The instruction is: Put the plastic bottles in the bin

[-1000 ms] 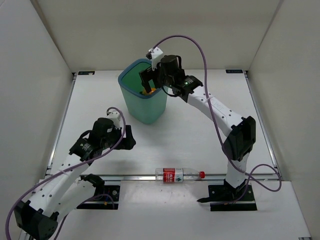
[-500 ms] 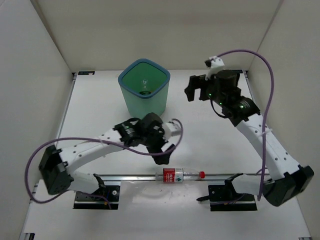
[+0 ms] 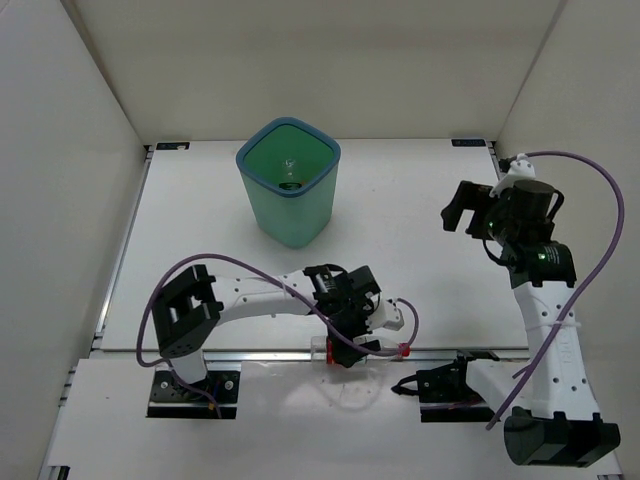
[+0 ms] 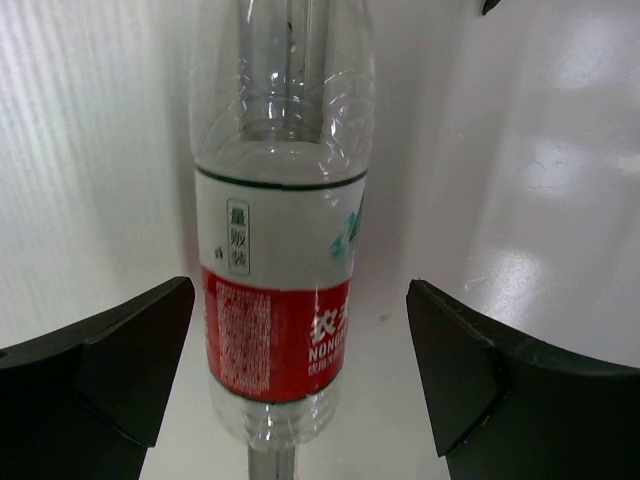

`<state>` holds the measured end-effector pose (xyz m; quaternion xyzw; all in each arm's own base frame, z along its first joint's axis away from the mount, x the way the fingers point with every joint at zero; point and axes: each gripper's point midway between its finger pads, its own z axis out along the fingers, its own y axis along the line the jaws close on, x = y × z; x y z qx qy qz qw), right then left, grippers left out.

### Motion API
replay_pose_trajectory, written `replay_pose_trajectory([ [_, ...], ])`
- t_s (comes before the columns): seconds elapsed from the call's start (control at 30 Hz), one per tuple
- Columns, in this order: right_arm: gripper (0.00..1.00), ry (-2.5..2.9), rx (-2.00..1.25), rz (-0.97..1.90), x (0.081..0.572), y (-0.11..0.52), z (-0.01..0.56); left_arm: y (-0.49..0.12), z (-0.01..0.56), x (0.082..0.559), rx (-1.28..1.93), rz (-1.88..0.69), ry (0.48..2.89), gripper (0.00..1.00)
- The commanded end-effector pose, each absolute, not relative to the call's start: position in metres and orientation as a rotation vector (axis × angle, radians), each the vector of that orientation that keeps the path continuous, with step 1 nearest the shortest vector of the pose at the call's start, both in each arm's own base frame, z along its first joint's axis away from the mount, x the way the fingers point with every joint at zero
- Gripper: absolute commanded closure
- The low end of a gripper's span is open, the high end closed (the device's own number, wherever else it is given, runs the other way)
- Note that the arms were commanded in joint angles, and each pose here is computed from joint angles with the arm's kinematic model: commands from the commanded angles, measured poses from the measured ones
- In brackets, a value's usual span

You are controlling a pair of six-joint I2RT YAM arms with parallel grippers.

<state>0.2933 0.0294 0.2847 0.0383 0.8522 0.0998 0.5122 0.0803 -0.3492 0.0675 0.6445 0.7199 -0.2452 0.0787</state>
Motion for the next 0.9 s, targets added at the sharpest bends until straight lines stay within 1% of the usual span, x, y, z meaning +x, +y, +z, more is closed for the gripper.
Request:
replay_pose_trajectory([
  [0.0, 0.01, 2.067, 0.098, 0.235, 0.282, 0.023, 0.276, -0.356, 0.054, 0.084, 1.961, -0.683, 2.151, 0.01],
  [0.03, 0.01, 2.072, 0.099, 0.230, 0.279, 0.022, 0.274, -0.357, 0.048, 0.081, 1.983, -0.685, 2.159, 0.01],
  [0.13, 0.01, 2.076, 0.112, 0.205, 0.277, 0.018, 0.272, -0.355, 0.037, 0.083, 1.976, -0.651, 2.189, 0.07],
  [0.17, 0.01, 2.088, 0.125, 0.201, 0.276, 0.017, 0.268, -0.362, 0.043, 0.084, 1.949, -0.677, 2.168, 0.13],
  [0.2, 0.01, 2.080, 0.114, 0.201, 0.275, 0.017, 0.269, -0.360, 0.041, 0.089, 1.917, -0.639, 2.182, 0.20],
  [0.23, 0.01, 2.073, 0.110, 0.199, 0.275, 0.016, 0.271, -0.362, 0.042, 0.093, 1.898, -0.625, 2.162, 0.34],
  [0.27, 0.00, 2.082, 0.123, 0.206, 0.275, 0.016, 0.269, -0.364, 0.046, 0.099, 1.858, -0.585, 2.162, 0.39],
  [0.3, 0.01, 2.065, 0.119, 0.195, 0.275, 0.014, 0.274, -0.371, 0.060, 0.104, 1.823, -0.574, 2.138, 0.51],
  [0.33, 0.01, 2.059, 0.115, 0.193, 0.274, 0.014, 0.277, -0.374, 0.078, 0.108, 1.796, -0.593, 2.121, 0.57],
  [0.37, 0.00, 2.076, 0.123, 0.186, 0.274, 0.012, 0.273, -0.375, 0.088, 0.108, 1.772, -0.615, 2.120, 0.60],
  [0.4, 0.00, 2.054, 0.119, 0.188, 0.275, 0.013, 0.278, -0.382, 0.114, 0.117, 1.701, -0.648, 2.074, 0.62],
  [0.5, 0.01, 2.049, 0.126, 0.202, 0.276, 0.015, 0.277, -0.384, 0.189, 0.142, 1.480, -0.721, 1.943, 0.63],
  [0.53, 0.01, 2.050, 0.123, 0.202, 0.277, 0.015, 0.275, -0.383, 0.224, 0.149, 1.383, -0.746, 1.864, 0.63],
  [0.57, 0.01, 2.043, 0.129, 0.200, 0.276, 0.014, 0.277, -0.377, 0.262, 0.162, 1.271, -0.757, 1.789, 0.65],
  [0.6, 0.01, 2.043, 0.128, 0.202, 0.275, 0.014, 0.275, -0.371, 0.276, 0.173, 1.201, -0.748, 1.768, 0.64],
  [0.63, 0.01, 2.038, 0.146, 0.192, 0.277, 0.011, 0.275, -0.361, 0.310, 0.189, 1.072, -0.713, 1.705, 0.62],
  [0.67, 0.01, 2.040, 0.150, 0.198, 0.278, 0.011, 0.274, -0.355, 0.332, 0.201, 0.997, -0.707, 1.652, 0.65],
  [0.7, 0.01, 2.051, 0.161, 0.199, 0.278, 0.009, 0.271, -0.339, 0.360, 0.218, 0.880, -0.649, 1.600, 0.66],
  [0.73, 0.01, 2.057, 0.165, 0.205, 0.278, 0.010, 0.267, -0.319, 0.381, 0.235, 0.774, -0.563, 1.572, 0.61],
  [0.77, 0.01, 2.057, 0.163, 0.215, 0.278, 0.011, 0.267, -0.301, 0.406, 0.249, 0.629, -0.508, 1.517, 0.66],
  [0.8, 0.01, 2.047, 0.157, 0.227, 0.278, 0.013, 0.269, -0.288, 0.431, 0.264, 0.516, -0.492, 1.446, 0.68],
  [0.83, 0.01, 2.043, 0.156, 0.236, 0.277, 0.016, 0.269, -0.262, 0.434, 0.282, 0.383, -0.436, 1.444, 0.64],
  [0.87, 0.01, 2.039, 0.154, 0.243, 0.278, 0.017, 0.269, -0.250, 0.449, 0.292, 0.286, -0.445, 1.390, 0.70],
])
